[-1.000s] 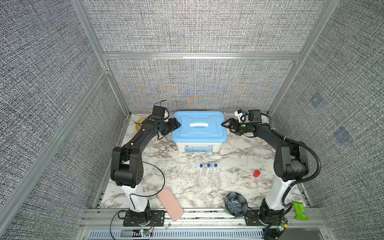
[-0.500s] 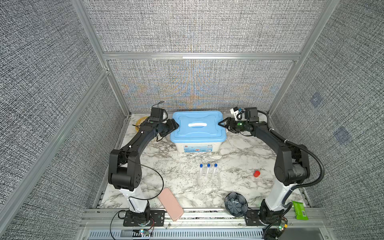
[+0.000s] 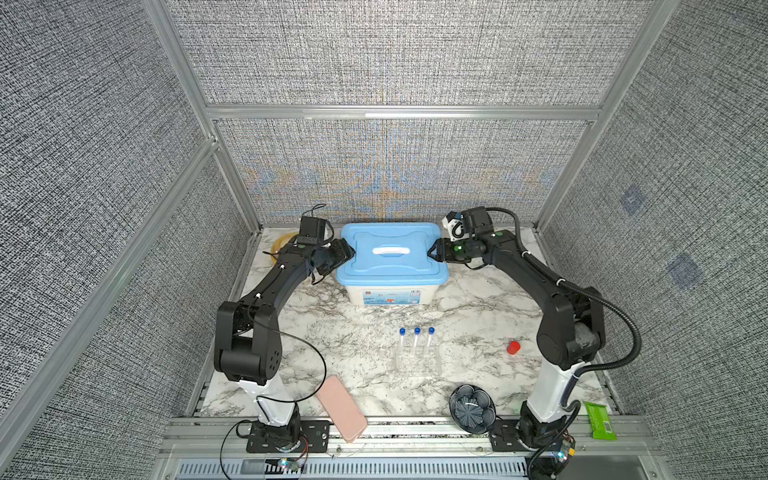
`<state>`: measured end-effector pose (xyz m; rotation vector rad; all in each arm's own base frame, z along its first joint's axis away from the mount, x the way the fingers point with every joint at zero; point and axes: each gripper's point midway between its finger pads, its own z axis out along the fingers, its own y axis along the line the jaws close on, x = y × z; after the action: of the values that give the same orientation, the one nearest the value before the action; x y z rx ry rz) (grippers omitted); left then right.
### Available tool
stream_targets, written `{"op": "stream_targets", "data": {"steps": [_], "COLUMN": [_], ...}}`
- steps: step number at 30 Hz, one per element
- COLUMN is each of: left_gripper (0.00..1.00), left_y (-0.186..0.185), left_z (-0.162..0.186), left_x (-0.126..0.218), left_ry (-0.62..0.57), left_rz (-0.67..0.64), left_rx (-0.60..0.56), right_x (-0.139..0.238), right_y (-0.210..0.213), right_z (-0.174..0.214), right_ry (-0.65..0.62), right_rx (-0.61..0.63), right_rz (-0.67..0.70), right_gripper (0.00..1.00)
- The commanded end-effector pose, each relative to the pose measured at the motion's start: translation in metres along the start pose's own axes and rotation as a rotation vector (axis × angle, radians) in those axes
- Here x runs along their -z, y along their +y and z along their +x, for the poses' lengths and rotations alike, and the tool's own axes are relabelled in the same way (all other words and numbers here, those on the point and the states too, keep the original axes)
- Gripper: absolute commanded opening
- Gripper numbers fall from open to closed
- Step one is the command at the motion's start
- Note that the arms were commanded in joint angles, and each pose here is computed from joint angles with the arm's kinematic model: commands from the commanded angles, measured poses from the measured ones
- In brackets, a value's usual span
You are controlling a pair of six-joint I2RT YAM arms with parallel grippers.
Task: Organize the chemistry lab equipment
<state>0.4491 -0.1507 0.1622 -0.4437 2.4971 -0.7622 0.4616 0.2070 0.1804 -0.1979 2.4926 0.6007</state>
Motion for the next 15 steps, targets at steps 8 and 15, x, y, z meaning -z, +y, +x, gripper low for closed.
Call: {"op": "stream_targets", "data": {"steps": [8,15], "left_gripper": [0.75,0.67], "left_y": [0.008,-0.006], "left_z": [0.025,0.012], "left_x": [0.004,0.032], "left_ry": [0.092,0.017], "left_rz": [-0.024,0.001], "left_rx": [0.021,-0.043], "right_x": [-0.008,-0.002], "right_y": [-0.02,-0.02], "right_z": [0.03,0.024], "right_ry": [0.104,0.094], "right_rx": [0.17,0.211], "right_rz": [0.212,0.226], "right_gripper": [0.51,0.52]}}
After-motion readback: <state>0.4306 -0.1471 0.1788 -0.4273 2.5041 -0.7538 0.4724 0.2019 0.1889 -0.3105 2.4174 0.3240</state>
